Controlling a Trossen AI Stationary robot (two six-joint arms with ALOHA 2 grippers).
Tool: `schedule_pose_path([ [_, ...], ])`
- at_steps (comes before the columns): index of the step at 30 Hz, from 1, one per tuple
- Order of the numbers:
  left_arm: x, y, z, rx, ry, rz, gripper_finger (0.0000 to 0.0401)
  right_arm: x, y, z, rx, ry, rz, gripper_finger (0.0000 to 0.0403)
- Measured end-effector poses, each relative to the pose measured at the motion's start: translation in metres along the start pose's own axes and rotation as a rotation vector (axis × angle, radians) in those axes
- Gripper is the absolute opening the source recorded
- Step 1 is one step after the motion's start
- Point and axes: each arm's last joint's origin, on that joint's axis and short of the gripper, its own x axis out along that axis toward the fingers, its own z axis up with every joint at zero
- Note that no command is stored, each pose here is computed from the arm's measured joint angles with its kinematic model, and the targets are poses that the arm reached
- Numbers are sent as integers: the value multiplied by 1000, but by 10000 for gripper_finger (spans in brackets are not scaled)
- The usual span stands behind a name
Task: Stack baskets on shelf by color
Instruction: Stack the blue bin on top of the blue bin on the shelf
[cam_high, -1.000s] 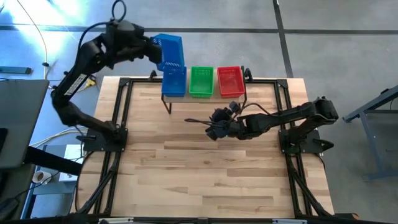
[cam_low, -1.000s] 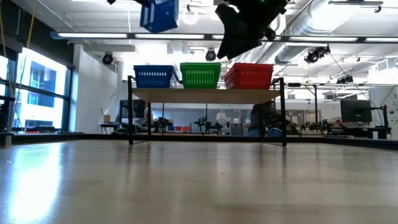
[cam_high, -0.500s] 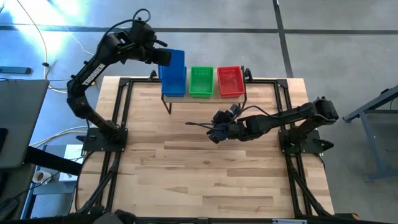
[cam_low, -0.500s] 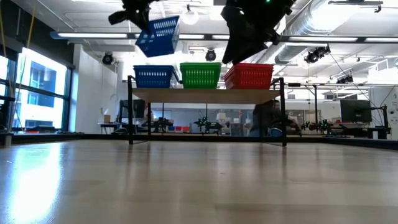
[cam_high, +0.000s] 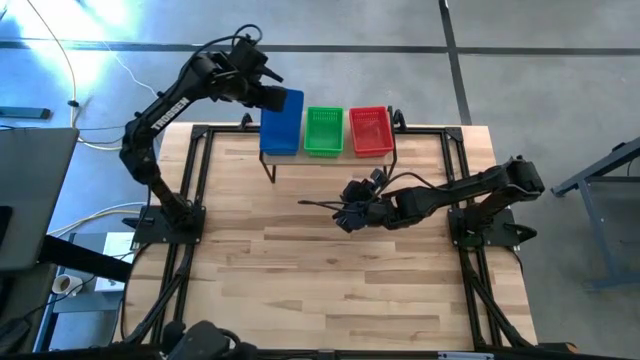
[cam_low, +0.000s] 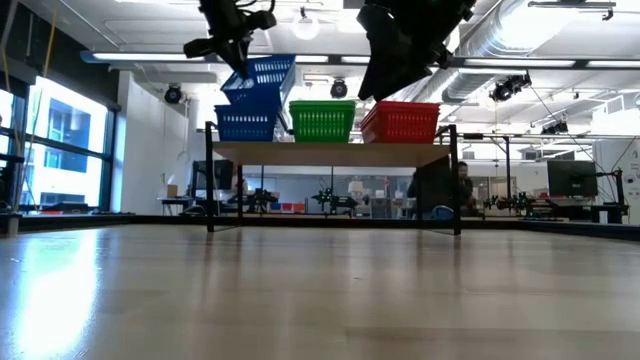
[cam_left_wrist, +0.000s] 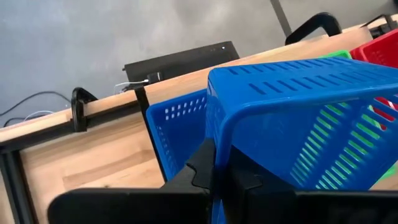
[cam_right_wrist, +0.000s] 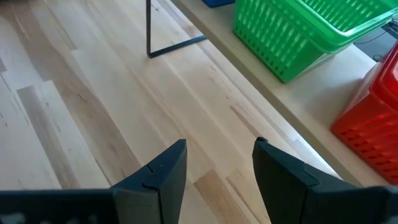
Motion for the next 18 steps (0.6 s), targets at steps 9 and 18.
schedule_pose_path([
  [9, 2, 2, -1, -13, 26, 15, 0, 0, 0, 0, -2, 2, -2, 167],
  [18, 3, 12, -2, -56, 82, 44, 1, 0, 0, 0, -3, 2, -2, 167],
])
